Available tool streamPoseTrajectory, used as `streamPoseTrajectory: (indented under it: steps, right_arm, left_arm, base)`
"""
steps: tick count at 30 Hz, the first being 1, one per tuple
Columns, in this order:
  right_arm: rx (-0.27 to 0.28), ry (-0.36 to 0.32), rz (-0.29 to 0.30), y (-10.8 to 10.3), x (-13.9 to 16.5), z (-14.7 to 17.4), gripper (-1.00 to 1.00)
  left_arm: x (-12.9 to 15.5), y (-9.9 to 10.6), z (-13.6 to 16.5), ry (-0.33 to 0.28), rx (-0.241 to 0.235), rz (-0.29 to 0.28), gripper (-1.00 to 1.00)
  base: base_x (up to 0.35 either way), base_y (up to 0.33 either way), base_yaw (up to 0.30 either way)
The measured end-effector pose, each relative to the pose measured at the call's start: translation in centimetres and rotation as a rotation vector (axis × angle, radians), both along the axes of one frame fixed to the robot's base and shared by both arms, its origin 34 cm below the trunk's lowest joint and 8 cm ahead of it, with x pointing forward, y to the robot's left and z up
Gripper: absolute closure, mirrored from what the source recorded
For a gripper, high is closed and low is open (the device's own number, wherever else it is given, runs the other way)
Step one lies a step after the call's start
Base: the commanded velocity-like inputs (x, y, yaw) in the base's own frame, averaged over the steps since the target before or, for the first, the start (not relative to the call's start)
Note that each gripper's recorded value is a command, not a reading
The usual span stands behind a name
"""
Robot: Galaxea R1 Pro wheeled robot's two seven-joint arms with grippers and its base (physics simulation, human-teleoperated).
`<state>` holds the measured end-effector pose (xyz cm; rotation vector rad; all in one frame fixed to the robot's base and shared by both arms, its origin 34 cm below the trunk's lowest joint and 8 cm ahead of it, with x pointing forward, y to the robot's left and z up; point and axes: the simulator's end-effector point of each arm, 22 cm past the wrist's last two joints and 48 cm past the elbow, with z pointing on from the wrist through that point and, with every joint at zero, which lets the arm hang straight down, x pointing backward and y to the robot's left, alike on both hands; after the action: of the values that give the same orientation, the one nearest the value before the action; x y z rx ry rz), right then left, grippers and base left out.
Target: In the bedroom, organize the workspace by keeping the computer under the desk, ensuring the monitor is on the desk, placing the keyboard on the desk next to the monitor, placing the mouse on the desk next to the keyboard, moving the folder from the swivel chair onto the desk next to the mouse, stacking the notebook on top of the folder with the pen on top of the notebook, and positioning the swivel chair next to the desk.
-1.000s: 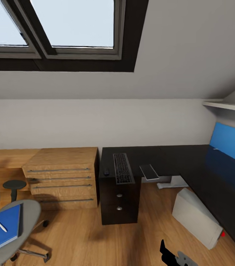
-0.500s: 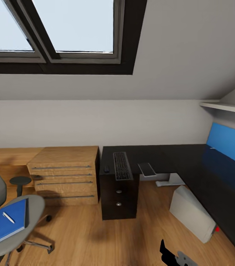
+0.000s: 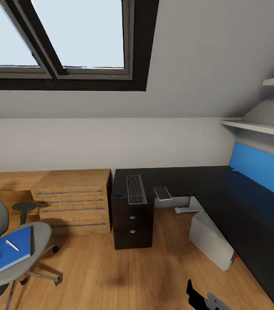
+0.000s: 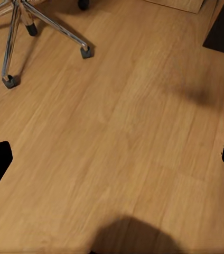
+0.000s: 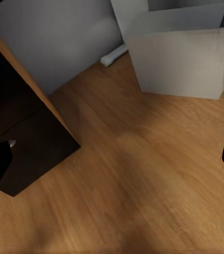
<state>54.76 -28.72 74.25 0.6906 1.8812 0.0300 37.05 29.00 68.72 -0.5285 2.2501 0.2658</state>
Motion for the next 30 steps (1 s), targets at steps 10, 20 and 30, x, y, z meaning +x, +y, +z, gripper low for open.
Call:
streamPoseTrajectory:
  steps: [10, 20, 30]
  right_arm:
    - [0.0, -0.005, -0.001, 0.0, -0.2, 1.3, -1.0]
    - [0.0, -0.005, 0.0, 0.0, -0.2, 1.5, -1.0]
    - [-0.001, -0.006, 0.002, 0.0, -0.2, 1.5, -1.0]
  left_arm:
    - [-0.1, 0.0, 1.2, -0.005, 0.0, 0.0, -1.0]
    - [-0.2, 0.0, 1.3, -0.004, 0.0, -0.002, -1.0]
    - [-2.0, 0.6, 0.1, 0.042, 0.014, -0.004, -1.0]
  base:
    - [-0.018, -0.01, -0.067]
    - [-0.001, -0.001, -0.004]
    - [0.0, -0.14, 0.0]
